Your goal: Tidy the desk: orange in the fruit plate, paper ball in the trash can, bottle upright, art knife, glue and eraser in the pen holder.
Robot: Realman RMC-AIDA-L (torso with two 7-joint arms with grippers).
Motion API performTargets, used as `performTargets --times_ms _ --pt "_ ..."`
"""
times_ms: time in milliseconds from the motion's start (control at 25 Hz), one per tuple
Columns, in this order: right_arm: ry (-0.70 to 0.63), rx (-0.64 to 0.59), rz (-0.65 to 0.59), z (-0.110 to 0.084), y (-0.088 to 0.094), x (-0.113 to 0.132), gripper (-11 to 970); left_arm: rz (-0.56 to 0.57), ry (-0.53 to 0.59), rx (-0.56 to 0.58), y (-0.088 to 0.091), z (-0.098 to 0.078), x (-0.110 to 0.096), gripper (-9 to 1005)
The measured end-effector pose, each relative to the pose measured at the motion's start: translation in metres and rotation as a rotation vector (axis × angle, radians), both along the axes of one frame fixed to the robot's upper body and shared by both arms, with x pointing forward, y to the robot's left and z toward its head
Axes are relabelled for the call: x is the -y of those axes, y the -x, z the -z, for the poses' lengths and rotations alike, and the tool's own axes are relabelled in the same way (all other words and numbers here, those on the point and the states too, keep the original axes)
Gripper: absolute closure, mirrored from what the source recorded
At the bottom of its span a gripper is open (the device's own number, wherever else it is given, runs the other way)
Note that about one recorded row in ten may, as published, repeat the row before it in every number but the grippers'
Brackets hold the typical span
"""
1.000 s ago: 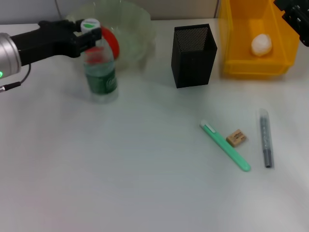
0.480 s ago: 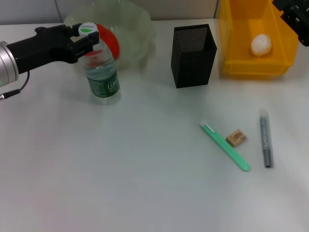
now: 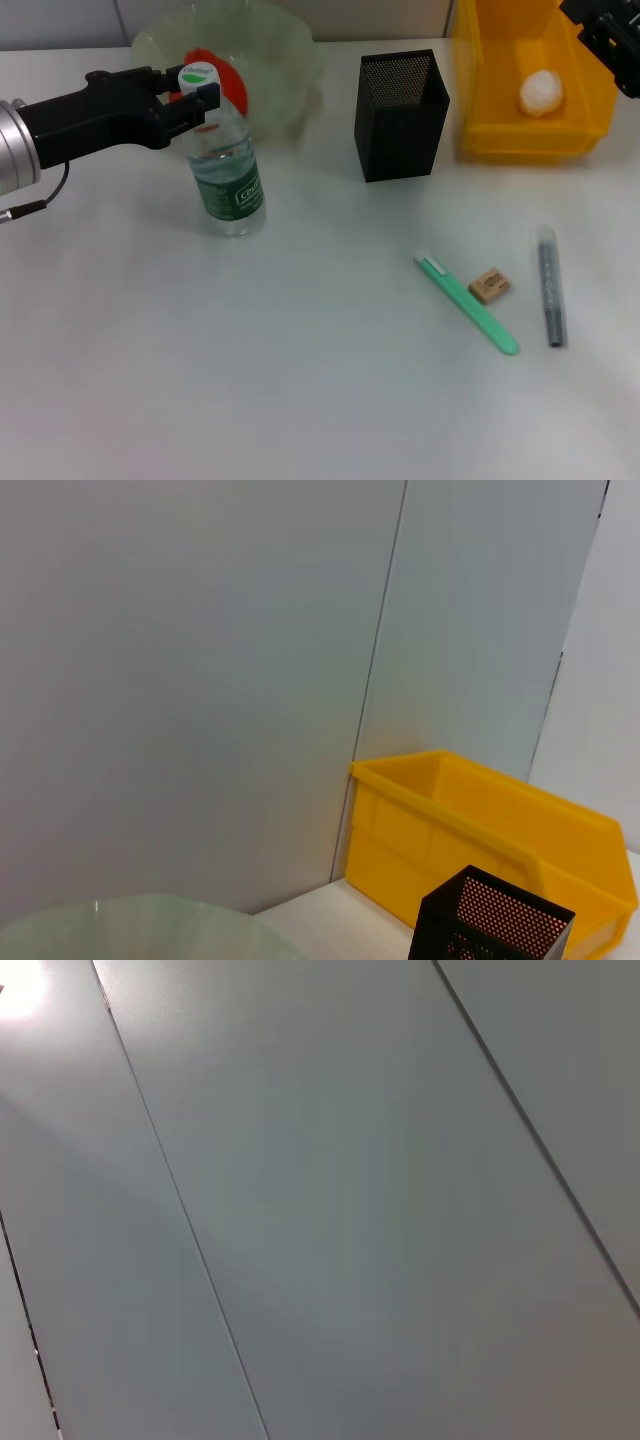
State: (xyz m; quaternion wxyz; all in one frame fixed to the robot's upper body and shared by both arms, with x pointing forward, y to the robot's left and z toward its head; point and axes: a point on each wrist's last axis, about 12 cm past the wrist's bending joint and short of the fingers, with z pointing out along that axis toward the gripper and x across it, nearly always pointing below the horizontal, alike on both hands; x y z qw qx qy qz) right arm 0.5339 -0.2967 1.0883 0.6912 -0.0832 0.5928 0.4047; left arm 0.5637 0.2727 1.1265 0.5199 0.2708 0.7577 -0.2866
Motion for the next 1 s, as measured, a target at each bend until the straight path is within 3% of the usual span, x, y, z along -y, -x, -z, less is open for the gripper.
performTargets --times_ms 320,680,800,840,1000 --pt "-0.014 -0.014 -0.038 -0.003 0.001 -0.001 258 -0.003 -0.001 0.006 0.002 -0.001 -0.002 486" --pt "0.088 -0.11 -0.231 -0.027 -0.008 0.0 259 0.044 0.048 0.015 0.007 -0.011 -0.009 356" --pt "0.257 -0.262 -0.354 -0.054 -0.015 0.001 260 0.06 0.113 0.04 0.01 -0.021 -0.015 314" --pt "0.257 -0.262 -0.354 -0.054 -0.015 0.001 260 0.063 0.134 0.051 0.011 -0.024 -0.017 300" --pt "0.45 -0.515 -0.377 -0.077 -0.024 -0.008 260 0.042 0.171 0.08 0.013 -0.031 -0.029 291"
